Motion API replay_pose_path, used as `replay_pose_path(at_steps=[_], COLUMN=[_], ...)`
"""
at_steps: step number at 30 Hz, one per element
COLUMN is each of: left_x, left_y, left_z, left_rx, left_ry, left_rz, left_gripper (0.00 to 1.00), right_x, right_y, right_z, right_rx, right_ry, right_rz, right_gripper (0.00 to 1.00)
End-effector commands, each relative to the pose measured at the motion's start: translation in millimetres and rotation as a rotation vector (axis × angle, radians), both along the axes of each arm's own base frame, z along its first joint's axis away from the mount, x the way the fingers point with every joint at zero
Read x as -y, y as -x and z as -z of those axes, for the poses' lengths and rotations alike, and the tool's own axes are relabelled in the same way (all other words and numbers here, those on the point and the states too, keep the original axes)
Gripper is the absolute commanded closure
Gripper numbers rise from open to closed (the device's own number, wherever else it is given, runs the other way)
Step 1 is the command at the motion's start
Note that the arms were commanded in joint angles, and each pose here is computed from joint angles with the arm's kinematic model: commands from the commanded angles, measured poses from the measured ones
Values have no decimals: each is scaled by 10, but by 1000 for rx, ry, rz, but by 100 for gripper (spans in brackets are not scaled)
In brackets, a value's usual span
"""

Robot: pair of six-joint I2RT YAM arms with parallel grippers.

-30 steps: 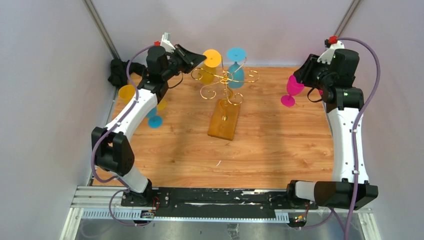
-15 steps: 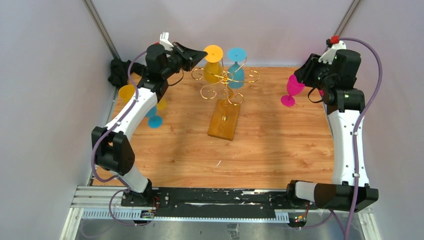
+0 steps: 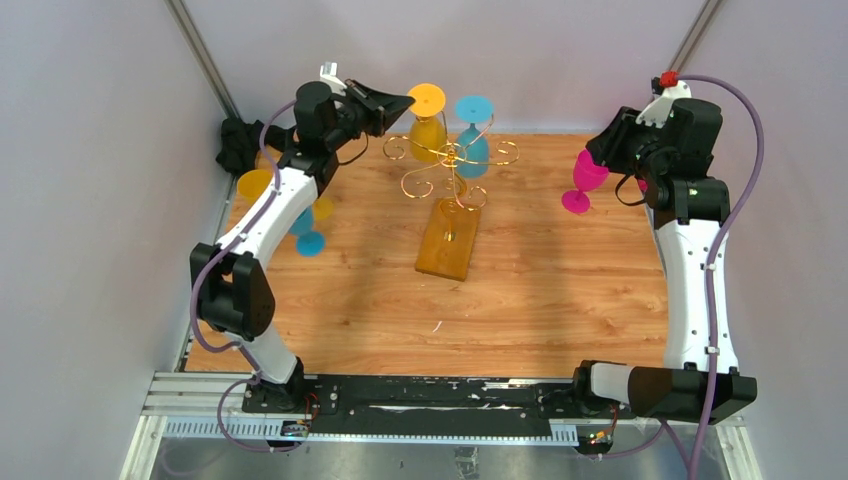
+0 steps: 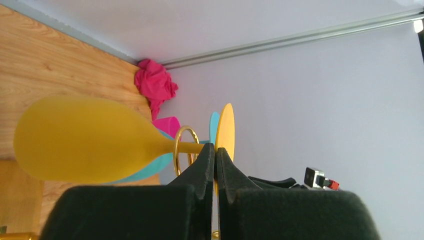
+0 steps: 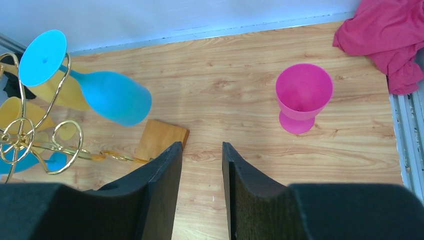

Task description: Take the wine glass off the wine glass rack

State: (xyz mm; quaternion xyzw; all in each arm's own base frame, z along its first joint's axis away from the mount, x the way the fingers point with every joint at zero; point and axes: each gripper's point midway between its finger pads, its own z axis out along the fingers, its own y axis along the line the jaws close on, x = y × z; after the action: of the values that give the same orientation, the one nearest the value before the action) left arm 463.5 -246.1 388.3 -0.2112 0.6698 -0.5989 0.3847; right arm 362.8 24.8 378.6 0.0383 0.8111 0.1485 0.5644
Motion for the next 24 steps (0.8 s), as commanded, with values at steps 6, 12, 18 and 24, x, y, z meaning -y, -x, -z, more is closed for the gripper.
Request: replay_pose_path(at_steps=[6,12,18,24], left_x=[99,146,243,191], left_y=[-191,-195,-8,242], left_z=[-171,-120,-63,-66], left_rx=[39,33,25,27], left_ry=[20,15,3,-5], left_rz=[18,32,74,82], left_gripper=[100,100,100,100], right_x=[-20,-22,-35,-57], right_y=[-16,-36,-34,-32], right_z=[-13,9,19,15], right_rx=[11,6,7,7], right_ry=[-11,-11,-17,-28], right_rz=[-9,-11,-16,-26], right_gripper=[60,60,60,60])
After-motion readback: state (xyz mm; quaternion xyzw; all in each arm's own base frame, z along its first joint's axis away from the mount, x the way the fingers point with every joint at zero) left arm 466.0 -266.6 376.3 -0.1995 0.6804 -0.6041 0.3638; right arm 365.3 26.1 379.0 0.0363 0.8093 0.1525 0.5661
